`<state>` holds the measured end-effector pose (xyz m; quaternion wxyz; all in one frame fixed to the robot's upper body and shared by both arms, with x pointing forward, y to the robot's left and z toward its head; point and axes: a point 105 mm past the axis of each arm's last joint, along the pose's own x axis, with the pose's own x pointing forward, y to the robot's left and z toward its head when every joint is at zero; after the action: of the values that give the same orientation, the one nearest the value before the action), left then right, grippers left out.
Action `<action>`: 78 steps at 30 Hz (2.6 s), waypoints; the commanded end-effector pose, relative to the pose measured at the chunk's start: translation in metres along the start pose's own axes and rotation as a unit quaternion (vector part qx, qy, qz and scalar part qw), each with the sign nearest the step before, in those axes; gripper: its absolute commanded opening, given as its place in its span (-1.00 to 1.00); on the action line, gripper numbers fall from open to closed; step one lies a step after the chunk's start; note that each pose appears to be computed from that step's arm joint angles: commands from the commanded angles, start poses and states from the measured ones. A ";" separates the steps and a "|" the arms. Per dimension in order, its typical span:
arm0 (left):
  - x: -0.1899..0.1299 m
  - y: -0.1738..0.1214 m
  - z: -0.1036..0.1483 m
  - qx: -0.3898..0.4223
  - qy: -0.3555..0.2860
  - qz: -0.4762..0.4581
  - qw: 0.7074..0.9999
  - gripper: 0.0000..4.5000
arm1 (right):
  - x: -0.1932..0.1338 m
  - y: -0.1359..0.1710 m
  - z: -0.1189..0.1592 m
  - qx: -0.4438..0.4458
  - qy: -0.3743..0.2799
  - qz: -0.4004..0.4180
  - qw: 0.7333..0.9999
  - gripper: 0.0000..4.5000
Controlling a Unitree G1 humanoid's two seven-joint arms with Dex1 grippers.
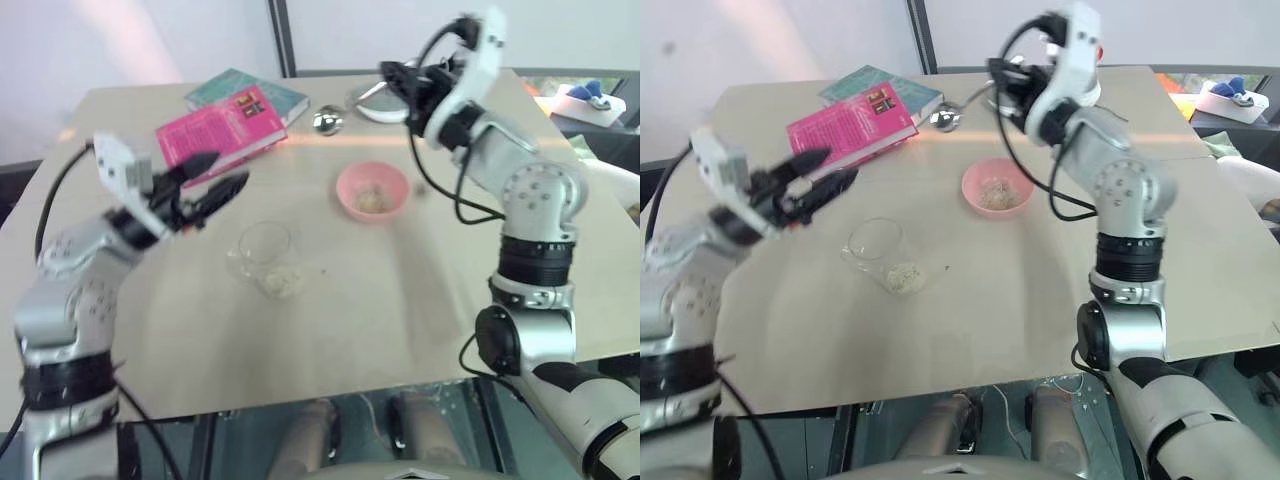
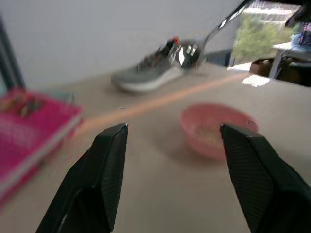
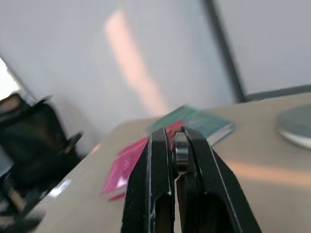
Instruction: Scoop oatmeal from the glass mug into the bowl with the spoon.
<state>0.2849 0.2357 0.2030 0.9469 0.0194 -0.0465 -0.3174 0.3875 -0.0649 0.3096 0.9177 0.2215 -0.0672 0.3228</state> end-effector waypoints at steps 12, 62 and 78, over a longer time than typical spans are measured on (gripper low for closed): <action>-0.043 -0.024 -0.033 0.065 0.062 0.033 0.995 0.40 | 0.001 0.014 0.010 0.013 -0.032 0.041 0.999 -1.00; 0.099 0.038 -0.007 0.109 -0.052 0.221 0.968 -0.99 | -0.021 0.090 0.001 -0.168 0.003 0.180 0.969 -1.00; 0.106 0.024 0.003 0.114 -0.091 0.222 0.964 -0.99 | -0.002 0.086 -0.080 -0.314 0.121 0.194 0.921 -1.00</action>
<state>0.3897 0.1925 0.1860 0.9858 0.0775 -0.1107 -0.0995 0.3335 0.0272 0.2633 0.8644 -0.1275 -0.0762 0.4804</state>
